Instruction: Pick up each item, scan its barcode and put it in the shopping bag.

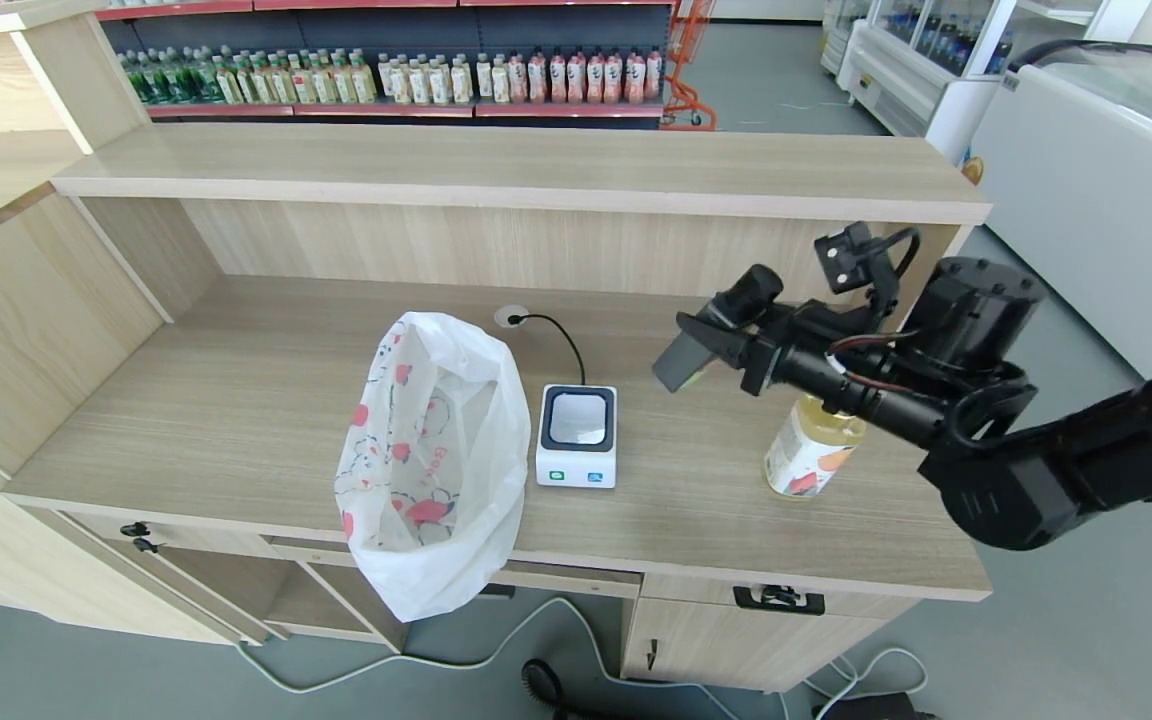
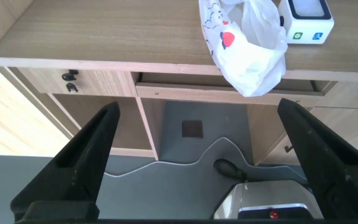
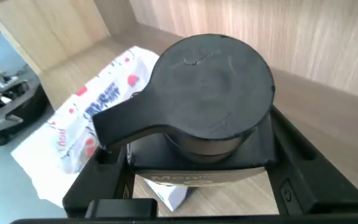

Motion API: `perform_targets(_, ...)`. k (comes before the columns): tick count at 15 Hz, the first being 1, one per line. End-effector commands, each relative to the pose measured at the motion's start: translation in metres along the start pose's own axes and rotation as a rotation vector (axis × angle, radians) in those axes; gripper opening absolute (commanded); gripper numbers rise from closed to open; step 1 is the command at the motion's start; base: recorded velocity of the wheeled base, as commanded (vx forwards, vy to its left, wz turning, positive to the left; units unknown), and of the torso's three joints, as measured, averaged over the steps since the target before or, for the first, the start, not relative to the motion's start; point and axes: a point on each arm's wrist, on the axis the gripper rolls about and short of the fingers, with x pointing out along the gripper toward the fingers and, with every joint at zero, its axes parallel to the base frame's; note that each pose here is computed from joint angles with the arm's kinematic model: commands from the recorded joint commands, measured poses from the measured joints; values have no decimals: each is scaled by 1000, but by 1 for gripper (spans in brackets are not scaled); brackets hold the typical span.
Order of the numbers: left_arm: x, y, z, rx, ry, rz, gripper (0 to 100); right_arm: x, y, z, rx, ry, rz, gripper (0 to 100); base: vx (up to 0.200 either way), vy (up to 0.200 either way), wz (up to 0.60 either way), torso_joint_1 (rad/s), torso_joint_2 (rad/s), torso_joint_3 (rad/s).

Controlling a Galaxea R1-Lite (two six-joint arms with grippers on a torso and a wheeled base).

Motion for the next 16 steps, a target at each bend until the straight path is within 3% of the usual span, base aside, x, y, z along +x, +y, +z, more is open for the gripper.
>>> perform_targets(1, 0, 0, 0, 0, 0, 0, 100, -30, 20, 92, -101, -186, 142, 0, 0, 0, 0, 0, 0, 0)
perform_targets(2, 0, 0, 0, 0, 0, 0, 100, -43, 29, 110, -114, -191, 196, 0, 0, 0, 0, 0, 0, 0)
perform_targets(3, 0, 0, 0, 0, 0, 1, 100, -60, 54, 129, -134, -200, 352, 0, 0, 0, 0, 0, 0, 0)
perform_targets(5, 0, 0, 0, 0, -2, 1, 100, -81, 88, 132, -124, -221, 526, 0, 0, 0, 0, 0, 0, 0)
perform_targets(6, 0, 0, 0, 0, -2, 0, 100, -84, 91, 131, -141, -245, 560, 0, 0, 0, 0, 0, 0, 0)
perform_targets(7, 0, 0, 0, 0, 0, 1, 100, -85, 100, 141, -205, -374, 685, 0, 0, 0, 0, 0, 0, 0)
perform_targets(8, 0, 0, 0, 0, 0, 1, 100, -86, 103, 145, -208, -412, 732, 0, 0, 0, 0, 0, 0, 0)
perform_targets(9, 0, 0, 0, 0, 0, 1, 100, -94, 108, 156, -198, -439, 899, 0, 0, 0, 0, 0, 0, 0)
perform_targets(10, 0, 0, 0, 0, 0, 1, 100, -98, 110, 156, -178, -355, 1039, 0, 0, 0, 0, 0, 0, 0)
perform_targets(16, 0, 0, 0, 0, 0, 0, 100, -102, 121, 162, -250, -391, 1123, 0, 0, 0, 0, 0, 0, 0)
